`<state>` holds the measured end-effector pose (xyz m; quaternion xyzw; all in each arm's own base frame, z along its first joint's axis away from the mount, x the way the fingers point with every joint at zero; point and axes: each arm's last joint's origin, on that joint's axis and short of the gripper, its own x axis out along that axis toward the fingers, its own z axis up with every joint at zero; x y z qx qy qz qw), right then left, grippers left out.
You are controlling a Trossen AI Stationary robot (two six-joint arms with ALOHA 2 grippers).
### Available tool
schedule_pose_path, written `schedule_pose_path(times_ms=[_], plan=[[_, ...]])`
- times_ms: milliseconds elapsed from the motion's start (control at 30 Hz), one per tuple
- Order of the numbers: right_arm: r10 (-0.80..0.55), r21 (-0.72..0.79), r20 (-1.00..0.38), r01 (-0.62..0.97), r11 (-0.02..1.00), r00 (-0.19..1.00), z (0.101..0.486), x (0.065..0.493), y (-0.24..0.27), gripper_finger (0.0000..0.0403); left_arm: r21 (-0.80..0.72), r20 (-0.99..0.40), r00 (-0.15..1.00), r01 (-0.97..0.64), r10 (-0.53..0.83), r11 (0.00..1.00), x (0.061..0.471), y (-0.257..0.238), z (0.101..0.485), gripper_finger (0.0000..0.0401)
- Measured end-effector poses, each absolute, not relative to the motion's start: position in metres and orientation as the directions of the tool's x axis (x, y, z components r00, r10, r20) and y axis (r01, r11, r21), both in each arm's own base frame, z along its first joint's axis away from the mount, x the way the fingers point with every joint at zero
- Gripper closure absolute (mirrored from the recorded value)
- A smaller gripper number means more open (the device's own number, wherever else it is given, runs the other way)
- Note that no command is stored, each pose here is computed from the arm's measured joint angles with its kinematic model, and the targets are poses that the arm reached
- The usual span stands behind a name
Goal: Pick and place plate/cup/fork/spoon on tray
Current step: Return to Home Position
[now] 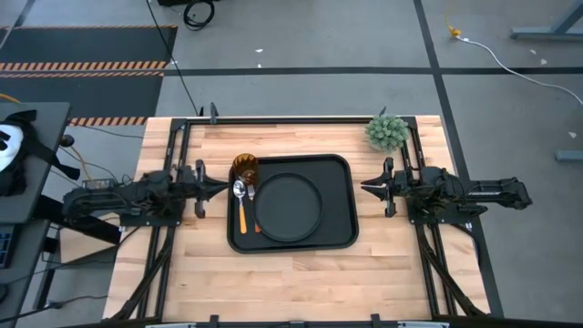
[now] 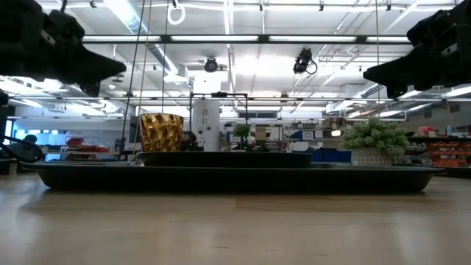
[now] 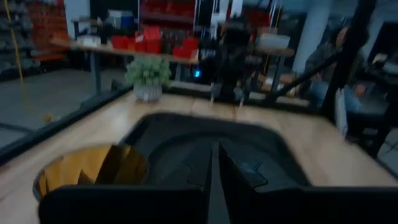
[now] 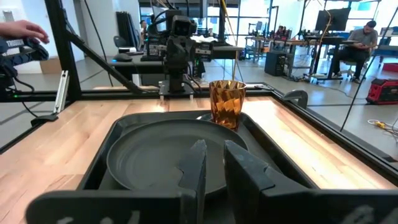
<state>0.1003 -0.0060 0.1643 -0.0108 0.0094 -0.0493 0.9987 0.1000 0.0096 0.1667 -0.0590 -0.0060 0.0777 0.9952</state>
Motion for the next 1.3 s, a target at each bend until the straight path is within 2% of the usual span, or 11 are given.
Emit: schedule_pose_path(times_ms=[200, 600, 833, 1000, 1133, 1300], plan=[[-0.099, -0.022, -0.018, 0.098, 0.995, 0.995, 0.164, 0.100, -0.006, 0.0341, -0.118, 0.095, 0.987, -0.117, 0.128, 0.986, 0.097, 0.007, 0.175, 0.0365], [-0.098, -0.022, -0.013, 0.098, 0.995, 0.995, 0.165, 0.100, -0.006, 0.0341, -0.105, 0.085, 0.994, 0.072, -0.063, 0.992, 0.096, -0.012, 0.174, 0.0365], [-0.098, -0.022, -0.013, 0.098, 0.995, 0.995, 0.165, 0.100, -0.006, 0.0341, -0.107, 0.085, 0.989, 0.127, -0.118, 0.986, 0.095, -0.017, 0.174, 0.0365], [-0.099, -0.022, -0.013, 0.098, 0.995, 0.995, 0.165, 0.100, -0.006, 0.0341, -0.093, 0.046, 0.994, 0.107, -0.103, 0.990, 0.096, -0.017, 0.170, 0.0365], [-0.099, -0.022, -0.013, 0.098, 0.995, 0.995, 0.165, 0.100, -0.006, 0.0341, -0.009, 0.057, 0.998, 0.013, -0.013, 1.000, 0.096, -0.013, 0.171, 0.0365], [-0.099, -0.022, -0.013, 0.098, 0.995, 0.995, 0.165, 0.100, -0.006, 0.0341, 0.080, 0.057, 0.998, -0.009, 0.004, 0.997, 0.096, -0.012, 0.171, 0.0365]])
